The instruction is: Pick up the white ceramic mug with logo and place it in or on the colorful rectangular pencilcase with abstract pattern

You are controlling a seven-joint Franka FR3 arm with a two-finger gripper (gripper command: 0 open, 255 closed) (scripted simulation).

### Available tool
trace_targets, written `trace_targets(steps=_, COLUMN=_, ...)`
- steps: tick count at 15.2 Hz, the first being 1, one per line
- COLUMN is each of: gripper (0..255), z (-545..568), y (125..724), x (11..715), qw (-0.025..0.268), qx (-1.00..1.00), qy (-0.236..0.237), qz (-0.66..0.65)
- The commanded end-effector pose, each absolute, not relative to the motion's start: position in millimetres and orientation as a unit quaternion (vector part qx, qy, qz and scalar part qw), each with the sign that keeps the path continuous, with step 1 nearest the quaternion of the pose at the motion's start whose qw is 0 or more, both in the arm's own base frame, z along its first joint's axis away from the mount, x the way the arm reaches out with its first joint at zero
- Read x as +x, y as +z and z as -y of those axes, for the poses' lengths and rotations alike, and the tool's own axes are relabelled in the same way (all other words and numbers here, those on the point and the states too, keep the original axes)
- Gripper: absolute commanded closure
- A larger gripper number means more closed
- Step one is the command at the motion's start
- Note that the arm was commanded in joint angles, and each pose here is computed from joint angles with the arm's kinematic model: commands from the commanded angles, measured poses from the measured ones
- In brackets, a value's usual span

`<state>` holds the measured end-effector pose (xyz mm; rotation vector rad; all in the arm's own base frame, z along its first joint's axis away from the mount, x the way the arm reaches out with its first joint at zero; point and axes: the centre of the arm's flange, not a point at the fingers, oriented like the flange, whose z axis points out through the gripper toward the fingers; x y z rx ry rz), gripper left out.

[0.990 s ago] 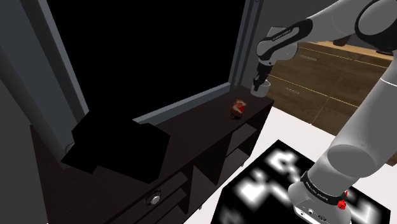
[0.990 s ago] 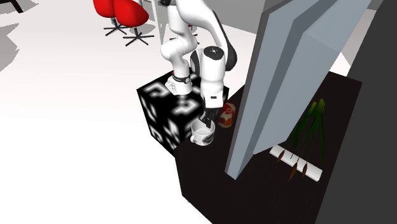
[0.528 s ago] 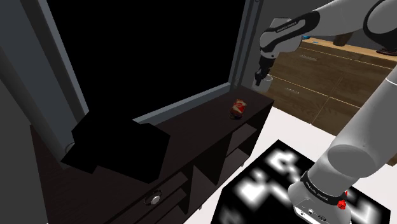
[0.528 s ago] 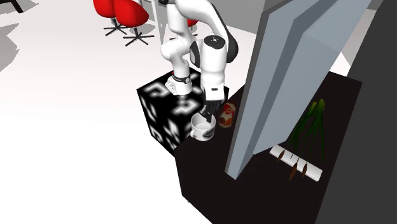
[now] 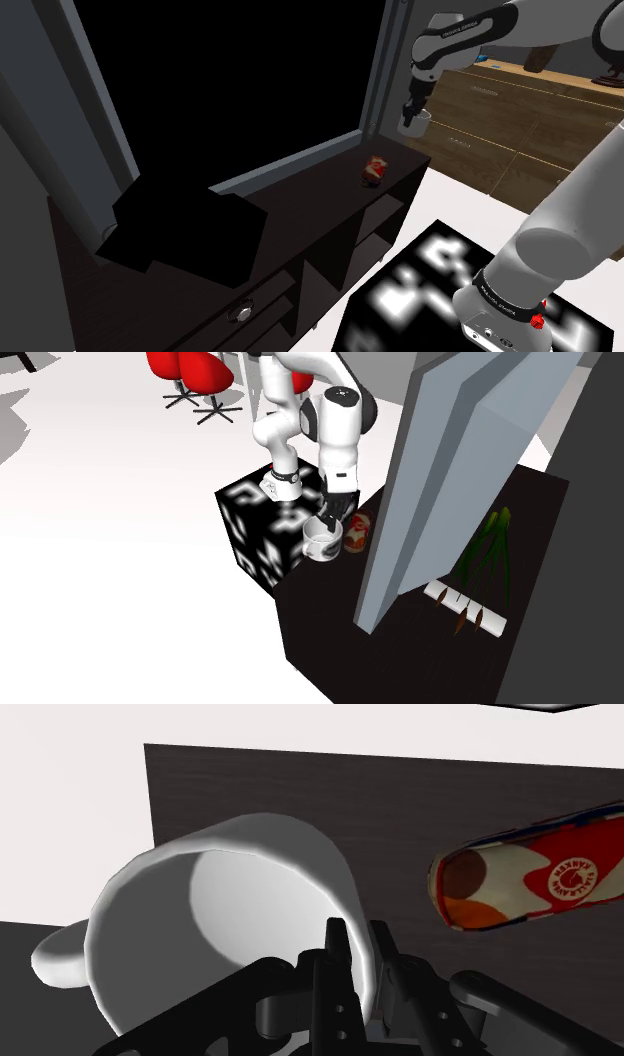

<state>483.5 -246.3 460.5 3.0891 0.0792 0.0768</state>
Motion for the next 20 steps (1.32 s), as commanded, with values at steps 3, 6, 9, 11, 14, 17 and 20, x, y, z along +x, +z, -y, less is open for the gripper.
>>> trace_targets(steps=3, gripper=255, z=196, y=465, x=480, qw=0.025, qx=0.999, qy=0.025, qz=-0.025)
trace_targets(steps=6, gripper=255, z=157, y=468, x=476, qw=0.025, qx=0.999, qy=0.025, qz=-0.025)
trace_targets(steps=9, gripper=255, z=117, y=471, x=471, qw=0.025, qx=0.999, qy=0.025, qz=-0.025)
trace_targets(steps=11, gripper=255, z=91, y=473, x=468, qw=0.025, qx=0.999, qy=0.025, qz=-0.025)
trace_targets(steps=14, gripper=255, z=52, y=475, x=464, qw=0.025, qx=0.999, qy=0.025, qz=-0.025)
trace_targets(steps=17, gripper=255, z=50, y=465, x=464, qw=0.025, qx=0.999, qy=0.025, qz=-0.025)
trace_targets(steps=20, gripper=255, z=50, y=449, x=464, qw=0.025, qx=0.999, qy=0.025, qz=-0.025)
